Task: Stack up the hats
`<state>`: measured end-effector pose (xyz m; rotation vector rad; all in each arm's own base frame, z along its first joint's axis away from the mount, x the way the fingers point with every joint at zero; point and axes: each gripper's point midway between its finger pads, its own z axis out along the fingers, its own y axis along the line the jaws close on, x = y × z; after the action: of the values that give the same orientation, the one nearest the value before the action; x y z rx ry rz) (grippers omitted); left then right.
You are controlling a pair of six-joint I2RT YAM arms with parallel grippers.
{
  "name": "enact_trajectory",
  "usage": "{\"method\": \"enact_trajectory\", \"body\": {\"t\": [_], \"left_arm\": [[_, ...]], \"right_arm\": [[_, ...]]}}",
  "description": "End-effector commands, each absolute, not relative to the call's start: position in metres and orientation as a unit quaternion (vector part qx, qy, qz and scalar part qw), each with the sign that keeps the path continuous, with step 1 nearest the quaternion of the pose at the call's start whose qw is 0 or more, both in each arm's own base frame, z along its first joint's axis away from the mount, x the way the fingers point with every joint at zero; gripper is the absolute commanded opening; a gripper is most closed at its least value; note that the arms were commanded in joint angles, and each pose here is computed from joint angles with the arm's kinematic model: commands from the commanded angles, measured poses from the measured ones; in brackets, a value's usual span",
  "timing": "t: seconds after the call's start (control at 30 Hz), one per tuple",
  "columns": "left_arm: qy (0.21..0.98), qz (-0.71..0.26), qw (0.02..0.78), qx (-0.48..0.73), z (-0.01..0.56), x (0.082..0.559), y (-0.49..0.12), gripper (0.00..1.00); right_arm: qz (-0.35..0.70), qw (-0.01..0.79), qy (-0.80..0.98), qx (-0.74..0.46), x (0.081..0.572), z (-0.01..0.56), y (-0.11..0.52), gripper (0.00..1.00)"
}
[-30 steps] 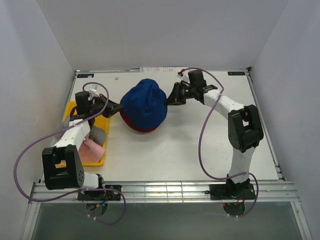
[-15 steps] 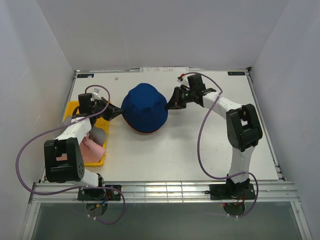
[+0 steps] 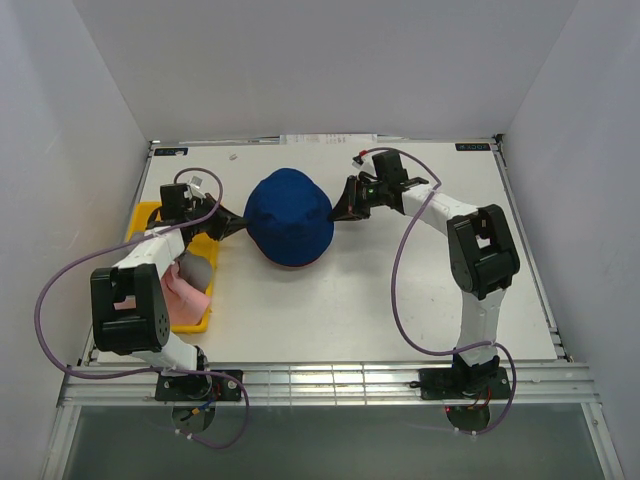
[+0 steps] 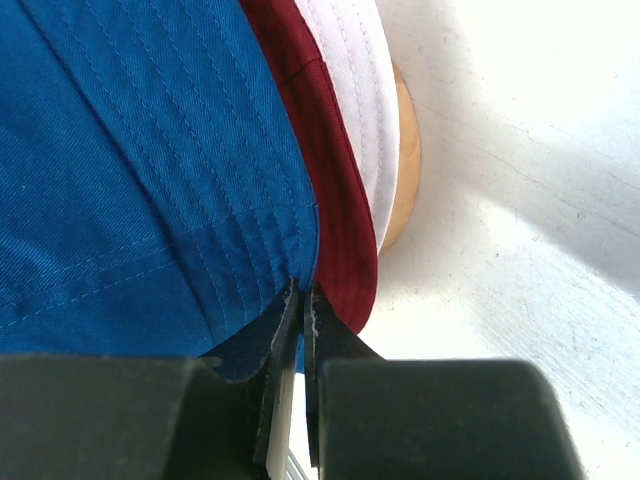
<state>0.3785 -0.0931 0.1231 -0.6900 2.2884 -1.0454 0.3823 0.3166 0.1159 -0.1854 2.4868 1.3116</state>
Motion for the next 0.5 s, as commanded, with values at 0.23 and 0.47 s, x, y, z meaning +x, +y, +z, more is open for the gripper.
{"method": "enact_trajectory", "body": {"t": [0.23, 0.47], "left_arm": [[0.876, -0.308, 0.259, -0.266, 0.115, 0.367, -0.069, 0.20], [0.872, -0.313, 0.287, -0.243, 0.148, 0.372, -0.069, 0.50]], "right_arm": [[0.431, 0.180, 0.882, -0.062, 0.391, 0.131, 0.308, 0.16], [0.433, 0.195, 0.877, -0.068, 0.396, 0.152, 0.310, 0.41]]}}
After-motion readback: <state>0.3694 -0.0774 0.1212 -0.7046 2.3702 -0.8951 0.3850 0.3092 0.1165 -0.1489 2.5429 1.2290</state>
